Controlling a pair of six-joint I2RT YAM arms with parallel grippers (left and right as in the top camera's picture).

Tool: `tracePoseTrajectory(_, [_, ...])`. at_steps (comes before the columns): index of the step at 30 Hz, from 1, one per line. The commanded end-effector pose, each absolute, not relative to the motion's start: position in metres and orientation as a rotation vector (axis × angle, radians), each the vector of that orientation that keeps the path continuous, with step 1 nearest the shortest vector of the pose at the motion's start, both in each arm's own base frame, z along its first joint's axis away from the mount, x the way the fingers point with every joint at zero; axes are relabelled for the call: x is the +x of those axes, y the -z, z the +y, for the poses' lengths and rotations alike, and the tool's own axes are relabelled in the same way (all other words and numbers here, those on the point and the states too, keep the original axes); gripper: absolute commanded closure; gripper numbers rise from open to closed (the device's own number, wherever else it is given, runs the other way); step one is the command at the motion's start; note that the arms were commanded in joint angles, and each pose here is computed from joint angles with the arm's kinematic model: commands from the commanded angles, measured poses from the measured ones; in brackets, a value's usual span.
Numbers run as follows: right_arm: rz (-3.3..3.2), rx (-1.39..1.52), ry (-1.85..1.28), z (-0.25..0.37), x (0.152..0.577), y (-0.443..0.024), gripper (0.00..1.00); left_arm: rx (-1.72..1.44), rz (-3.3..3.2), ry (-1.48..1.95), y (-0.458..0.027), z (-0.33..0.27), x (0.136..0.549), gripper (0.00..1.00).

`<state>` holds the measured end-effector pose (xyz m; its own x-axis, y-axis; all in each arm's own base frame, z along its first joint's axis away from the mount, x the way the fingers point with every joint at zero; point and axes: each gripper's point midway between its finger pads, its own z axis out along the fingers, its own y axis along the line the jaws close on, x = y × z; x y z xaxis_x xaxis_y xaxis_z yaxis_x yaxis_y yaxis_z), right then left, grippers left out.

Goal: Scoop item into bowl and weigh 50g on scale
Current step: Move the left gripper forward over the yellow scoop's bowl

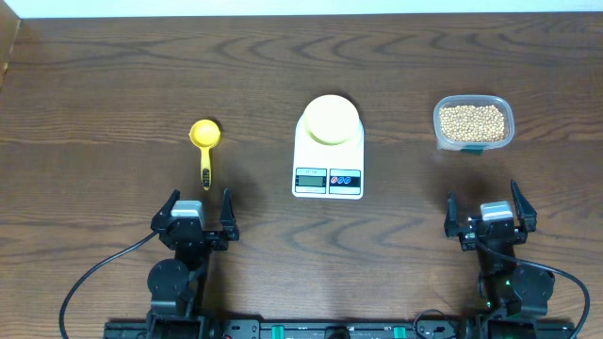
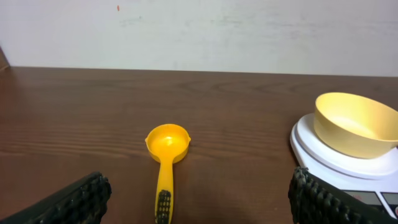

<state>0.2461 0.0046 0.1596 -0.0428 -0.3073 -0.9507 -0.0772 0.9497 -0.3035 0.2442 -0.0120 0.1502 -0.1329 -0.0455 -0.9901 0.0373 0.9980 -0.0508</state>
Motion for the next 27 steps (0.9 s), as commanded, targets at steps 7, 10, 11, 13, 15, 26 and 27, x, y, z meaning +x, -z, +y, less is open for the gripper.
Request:
tracePoseTrajectory(7, [1.611, -0.295, 0.174, 0.006, 0.246, -0.159, 0.01, -0.122, 1.771, 0.029, -0.132, 0.004, 0.245, 0.06])
tracePoseTrajectory(10, [1.611, -0.295, 0.174, 0.006, 0.246, -0.159, 0.01, -0.122, 1.791, 0.027, -0.133, 0.004, 0.246, 0.06])
tracePoseTrajectory(11, [1.611, -0.295, 0.174, 0.006, 0.246, -0.159, 0.01, -0.121, 1.797, 0.026, -0.133, 0.004, 0.247, 0.06])
tracePoseTrajectory(13, [1.611, -0.295, 0.174, 0.006, 0.246, -0.159, 0.01, -0.121, 1.808, 0.025, -0.135, 0.004, 0.248, 0.06])
tracePoseTrajectory(15, [1.611, -0.295, 0.174, 0.006, 0.246, -0.159, 0.01, -0.121, 1.819, 0.024, -0.139, 0.004, 0.249, 0.06])
tracePoseTrajectory(26, [1.611, -0.295, 0.174, 0.006, 0.246, -0.159, 0.01, -0.109, 1.888, 0.033, -0.191, -0.001, 0.271, 0.06])
tracePoseTrajectory(27, [1.611, -0.295, 0.174, 0.006, 0.246, -0.159, 0.01, -0.097, 1.899, 0.049, -0.197, -0.004, 0.274, 0.06])
